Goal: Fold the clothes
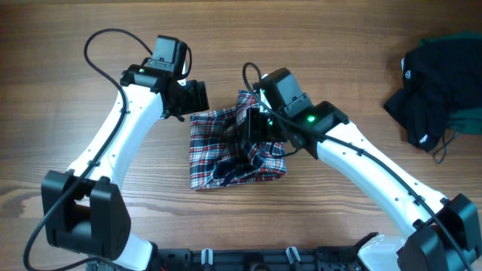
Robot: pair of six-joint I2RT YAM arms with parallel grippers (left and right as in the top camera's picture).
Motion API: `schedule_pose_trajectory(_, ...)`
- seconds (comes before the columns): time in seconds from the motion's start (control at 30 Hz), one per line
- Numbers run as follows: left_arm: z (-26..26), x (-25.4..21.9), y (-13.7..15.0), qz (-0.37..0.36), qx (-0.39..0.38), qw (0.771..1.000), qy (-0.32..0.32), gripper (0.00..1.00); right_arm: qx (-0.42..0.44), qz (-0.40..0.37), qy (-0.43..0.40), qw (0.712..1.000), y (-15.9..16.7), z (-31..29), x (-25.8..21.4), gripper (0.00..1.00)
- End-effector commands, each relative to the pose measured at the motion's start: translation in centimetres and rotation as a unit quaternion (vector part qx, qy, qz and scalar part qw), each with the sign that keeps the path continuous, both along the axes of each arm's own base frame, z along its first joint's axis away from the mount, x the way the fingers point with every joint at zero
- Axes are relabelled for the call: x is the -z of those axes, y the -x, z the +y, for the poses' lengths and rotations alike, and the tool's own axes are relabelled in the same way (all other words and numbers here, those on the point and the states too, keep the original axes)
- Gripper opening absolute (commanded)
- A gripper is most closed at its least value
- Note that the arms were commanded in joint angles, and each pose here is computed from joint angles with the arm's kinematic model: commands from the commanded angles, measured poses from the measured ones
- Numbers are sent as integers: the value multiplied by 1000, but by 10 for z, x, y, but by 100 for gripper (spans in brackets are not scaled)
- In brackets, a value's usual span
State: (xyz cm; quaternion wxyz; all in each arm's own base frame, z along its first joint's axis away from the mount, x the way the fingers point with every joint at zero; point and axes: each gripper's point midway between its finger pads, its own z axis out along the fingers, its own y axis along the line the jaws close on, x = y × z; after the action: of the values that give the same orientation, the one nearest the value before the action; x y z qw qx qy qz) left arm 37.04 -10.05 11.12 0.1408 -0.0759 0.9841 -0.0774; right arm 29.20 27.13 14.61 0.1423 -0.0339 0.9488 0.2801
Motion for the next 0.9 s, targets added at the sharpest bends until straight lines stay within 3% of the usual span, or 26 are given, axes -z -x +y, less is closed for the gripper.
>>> schedule_pose_trajectory(0.0,23,0,-6,-1,-26,1000,-15,79,-12,8,-29,999,7,21,-8,4)
schedule_pose_trajectory(0.37,48,2,-4,12,-58,998,-16,79,-54,39,-51,996,20,65,20,5)
schedule_pose_trajectory(0.5,48,2,-4,13,-58,998,-16,79,-74,50,-46,995,32,81,35,10)
schedule_pose_trajectory(0.53,48,2,-4,13,-58,998,-16,79,-78,52,-45,995,35,85,37,15)
schedule_pose_trajectory(0.63,48,2,-4,13,-58,998,-16,80,-93,49,-38,994,46,94,42,57)
schedule_pose_trajectory(0.7,48,2,-4,13,-58,998,-16,80,-93,43,-31,994,48,96,43,70)
schedule_pose_trajectory(0.77,48,2,-4,13,-58,998,-16,80,-95,42,-30,994,49,97,43,92)
schedule_pose_trajectory(0.87,48,2,-4,13,-58,998,-16,80,-95,42,-30,994,49,97,43,95)
